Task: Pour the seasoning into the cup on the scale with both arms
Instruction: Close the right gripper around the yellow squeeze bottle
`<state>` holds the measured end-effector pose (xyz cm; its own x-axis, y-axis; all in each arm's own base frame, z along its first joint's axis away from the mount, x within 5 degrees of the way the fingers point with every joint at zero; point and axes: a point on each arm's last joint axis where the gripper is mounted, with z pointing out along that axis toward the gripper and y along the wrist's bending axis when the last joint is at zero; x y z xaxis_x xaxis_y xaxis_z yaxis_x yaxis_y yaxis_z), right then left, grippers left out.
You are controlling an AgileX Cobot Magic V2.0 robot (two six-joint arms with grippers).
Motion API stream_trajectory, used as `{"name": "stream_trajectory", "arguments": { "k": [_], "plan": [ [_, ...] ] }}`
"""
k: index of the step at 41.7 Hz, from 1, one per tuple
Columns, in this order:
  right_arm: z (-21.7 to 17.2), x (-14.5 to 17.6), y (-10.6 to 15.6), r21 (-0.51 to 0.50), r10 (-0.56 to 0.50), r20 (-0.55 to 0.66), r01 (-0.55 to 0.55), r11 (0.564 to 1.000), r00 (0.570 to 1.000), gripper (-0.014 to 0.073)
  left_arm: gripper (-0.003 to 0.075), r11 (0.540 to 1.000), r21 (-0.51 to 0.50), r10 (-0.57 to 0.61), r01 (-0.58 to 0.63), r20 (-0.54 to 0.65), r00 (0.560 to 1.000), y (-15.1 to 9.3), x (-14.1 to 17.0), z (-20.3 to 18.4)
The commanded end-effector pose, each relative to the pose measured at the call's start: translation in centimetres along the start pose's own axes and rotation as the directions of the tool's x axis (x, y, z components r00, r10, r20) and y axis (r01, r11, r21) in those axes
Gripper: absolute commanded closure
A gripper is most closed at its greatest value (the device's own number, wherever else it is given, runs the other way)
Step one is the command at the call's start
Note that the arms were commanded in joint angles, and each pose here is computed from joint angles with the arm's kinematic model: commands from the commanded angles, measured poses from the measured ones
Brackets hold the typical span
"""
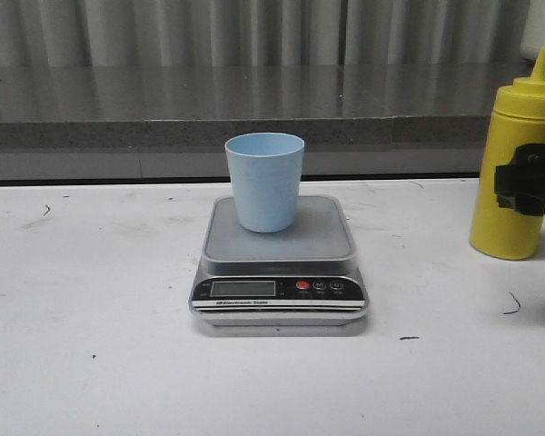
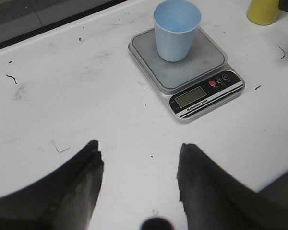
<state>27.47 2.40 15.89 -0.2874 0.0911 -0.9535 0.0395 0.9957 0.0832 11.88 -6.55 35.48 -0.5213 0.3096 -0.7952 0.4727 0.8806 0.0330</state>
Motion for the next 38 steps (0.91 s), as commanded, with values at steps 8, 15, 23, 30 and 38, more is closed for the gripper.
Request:
{"name": "stream_trajectory", "arguments": {
  "k": [8, 15, 23, 30, 38],
  "plan": [
    [2.3, -2.3, 0.7, -0.022, 0.008, 0.139, -0.005, 1.000, 0.990, 0.0001, 0.0364, 1.000, 0.005, 0.004, -0.005, 0.098, 0.995, 0.0, -1.3, -0.7],
    [4.3, -2.1, 0.9, -0.019, 0.010, 0.136, -0.008, 1.000, 0.991, 0.0001, 0.0364, 1.000, 0.005, 0.004, -0.005, 0.098, 0.995, 0.0, -1.3, -0.7],
    [6.4, -2.1, 0.8, -0.003, 0.019, 0.153, -0.019, 1.000, 0.988, 0.0001, 0.0364, 1.000, 0.005, 0.004, -0.005, 0.098, 0.995, 0.0, -1.3, -0.7],
    [7.2, -2.1, 0.6, 0.005, 0.022, 0.159, -0.023, 1.000, 0.987, 0.0028, 0.0364, 1.000, 0.005, 0.004, -0.005, 0.098, 0.995, 0.0, -1.3, -0.7],
    [7.1, -2.3, 0.7, 0.004, 0.021, 0.165, -0.022, 1.000, 0.986, 0.0256, 0.0364, 1.000, 0.005, 0.004, -0.005, 0.098, 0.995, 0.0, -1.3, -0.7]
  ]
}}
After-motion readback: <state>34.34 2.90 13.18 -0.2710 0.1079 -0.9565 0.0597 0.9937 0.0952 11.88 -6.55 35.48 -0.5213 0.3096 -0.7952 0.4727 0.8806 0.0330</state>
